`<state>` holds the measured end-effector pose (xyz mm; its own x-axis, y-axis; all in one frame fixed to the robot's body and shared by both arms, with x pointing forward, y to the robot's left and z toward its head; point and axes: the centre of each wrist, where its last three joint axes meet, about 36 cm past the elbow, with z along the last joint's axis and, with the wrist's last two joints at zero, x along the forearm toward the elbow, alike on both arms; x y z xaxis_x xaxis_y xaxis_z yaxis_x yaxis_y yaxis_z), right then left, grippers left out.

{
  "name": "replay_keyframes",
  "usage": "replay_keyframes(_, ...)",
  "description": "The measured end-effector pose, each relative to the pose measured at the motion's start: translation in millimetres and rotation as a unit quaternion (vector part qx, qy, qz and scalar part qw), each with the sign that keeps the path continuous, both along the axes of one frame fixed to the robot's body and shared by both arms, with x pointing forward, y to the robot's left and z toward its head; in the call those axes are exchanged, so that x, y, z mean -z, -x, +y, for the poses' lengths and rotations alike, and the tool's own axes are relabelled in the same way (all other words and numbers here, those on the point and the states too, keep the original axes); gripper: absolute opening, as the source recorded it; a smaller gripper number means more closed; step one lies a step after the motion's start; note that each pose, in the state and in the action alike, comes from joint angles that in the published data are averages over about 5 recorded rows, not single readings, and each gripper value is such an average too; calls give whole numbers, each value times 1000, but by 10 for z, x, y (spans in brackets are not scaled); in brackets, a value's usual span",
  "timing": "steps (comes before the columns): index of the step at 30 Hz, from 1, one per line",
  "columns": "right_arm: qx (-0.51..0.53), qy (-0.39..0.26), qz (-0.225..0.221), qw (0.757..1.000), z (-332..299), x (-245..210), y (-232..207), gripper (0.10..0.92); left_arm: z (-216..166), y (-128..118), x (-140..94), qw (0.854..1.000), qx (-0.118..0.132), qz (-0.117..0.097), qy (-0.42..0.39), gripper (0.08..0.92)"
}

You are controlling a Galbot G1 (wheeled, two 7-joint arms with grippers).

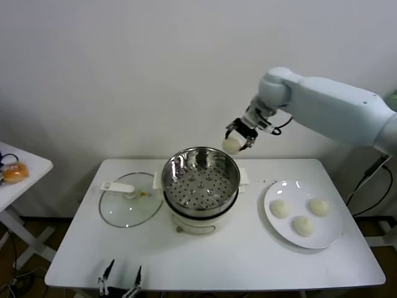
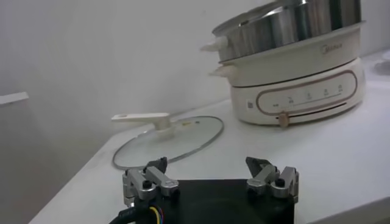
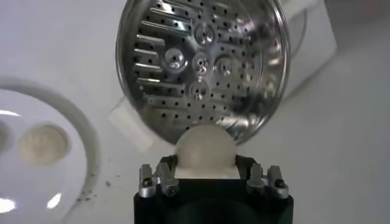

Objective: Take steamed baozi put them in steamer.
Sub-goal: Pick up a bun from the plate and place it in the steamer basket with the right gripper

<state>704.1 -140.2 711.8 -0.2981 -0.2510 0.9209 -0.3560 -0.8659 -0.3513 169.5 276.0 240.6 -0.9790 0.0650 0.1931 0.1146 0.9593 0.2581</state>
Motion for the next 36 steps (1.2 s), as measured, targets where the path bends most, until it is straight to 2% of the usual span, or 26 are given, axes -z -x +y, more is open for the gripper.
replay_keyframes(12, -130, 35, -11, 991, 648, 572, -109, 678, 2, -1, -12, 1000, 0, -1, -2, 823)
replay_keyframes(21, -157, 49, -7, 986, 741, 959, -237, 679, 16, 21, 6, 1000, -1, 1, -4, 823)
replay_keyframes(30, -167, 51, -2, 985, 787, 1150, -327, 691, 19, 14, 33, 1000, -2, 1, -3, 823)
replay_keyframes(36, -167, 44, 0, 985, 777, 1175, -383, 790, 22, 7, 34, 1000, -2, 1, -3, 823)
